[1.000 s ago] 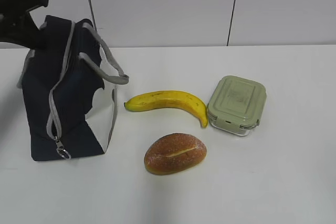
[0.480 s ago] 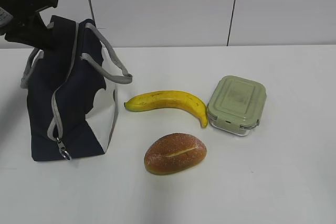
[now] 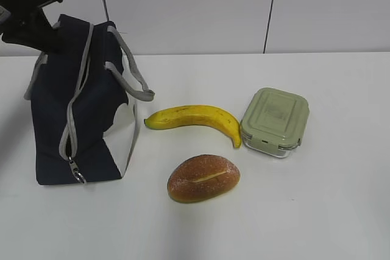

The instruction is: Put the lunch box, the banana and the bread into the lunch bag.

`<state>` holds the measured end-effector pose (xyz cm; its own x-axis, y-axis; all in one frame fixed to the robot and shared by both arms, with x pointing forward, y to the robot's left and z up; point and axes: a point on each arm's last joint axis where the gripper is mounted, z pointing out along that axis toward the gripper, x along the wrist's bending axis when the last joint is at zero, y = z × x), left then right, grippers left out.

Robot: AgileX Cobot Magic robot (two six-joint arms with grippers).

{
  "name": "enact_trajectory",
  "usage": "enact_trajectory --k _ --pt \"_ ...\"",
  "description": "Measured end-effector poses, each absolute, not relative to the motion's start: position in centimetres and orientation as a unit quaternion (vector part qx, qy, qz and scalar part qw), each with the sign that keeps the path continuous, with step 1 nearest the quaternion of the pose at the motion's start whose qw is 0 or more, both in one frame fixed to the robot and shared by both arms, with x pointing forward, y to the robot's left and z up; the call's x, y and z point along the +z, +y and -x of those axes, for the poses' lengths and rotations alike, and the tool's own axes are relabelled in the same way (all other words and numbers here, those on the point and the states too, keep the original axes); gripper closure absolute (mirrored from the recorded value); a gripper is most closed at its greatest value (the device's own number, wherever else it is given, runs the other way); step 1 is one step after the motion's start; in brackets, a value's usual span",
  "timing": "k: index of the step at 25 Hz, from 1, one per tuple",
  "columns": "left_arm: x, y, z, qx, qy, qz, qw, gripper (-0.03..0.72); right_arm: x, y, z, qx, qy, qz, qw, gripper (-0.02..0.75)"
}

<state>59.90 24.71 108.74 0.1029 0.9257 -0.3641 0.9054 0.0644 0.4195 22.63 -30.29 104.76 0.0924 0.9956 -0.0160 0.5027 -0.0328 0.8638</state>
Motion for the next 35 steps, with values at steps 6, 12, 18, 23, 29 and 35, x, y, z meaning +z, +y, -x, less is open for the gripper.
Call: enact_trajectory --k 6,12,18,23,29,35 --pt "108.8 24.6 -59.9 0.013 0.67 -0.681 0.294 0.687 104.8 -30.3 -22.6 0.33 0.587 -0.638 0.373 0.228" --pt "108.8 24.6 -59.9 0.011 0.67 -0.68 0.296 0.687 105.2 -30.0 -22.7 0.343 0.588 -0.637 0.362 0.227" --pt "108.8 24.6 -59.8 0.009 0.67 -0.681 0.294 0.687 106.7 -28.7 -26.3 0.363 0.607 -0.658 0.258 0.228" --pt "108.8 24.5 -59.8 0.006 0.67 -0.682 0.292 0.687 107.0 -27.9 -31.3 0.392 0.58 -0.693 0.171 0.228" --pt "108.7 24.5 -59.8 0.005 0.67 -0.682 0.292 0.687 105.4 -27.7 -37.7 0.355 0.558 -0.745 0.084 0.227" --pt "108.7 24.5 -59.8 0.004 0.67 -0.683 0.291 0.687 104.8 -27.6 -44.4 0.315 0.587 -0.745 0.036 0.227"
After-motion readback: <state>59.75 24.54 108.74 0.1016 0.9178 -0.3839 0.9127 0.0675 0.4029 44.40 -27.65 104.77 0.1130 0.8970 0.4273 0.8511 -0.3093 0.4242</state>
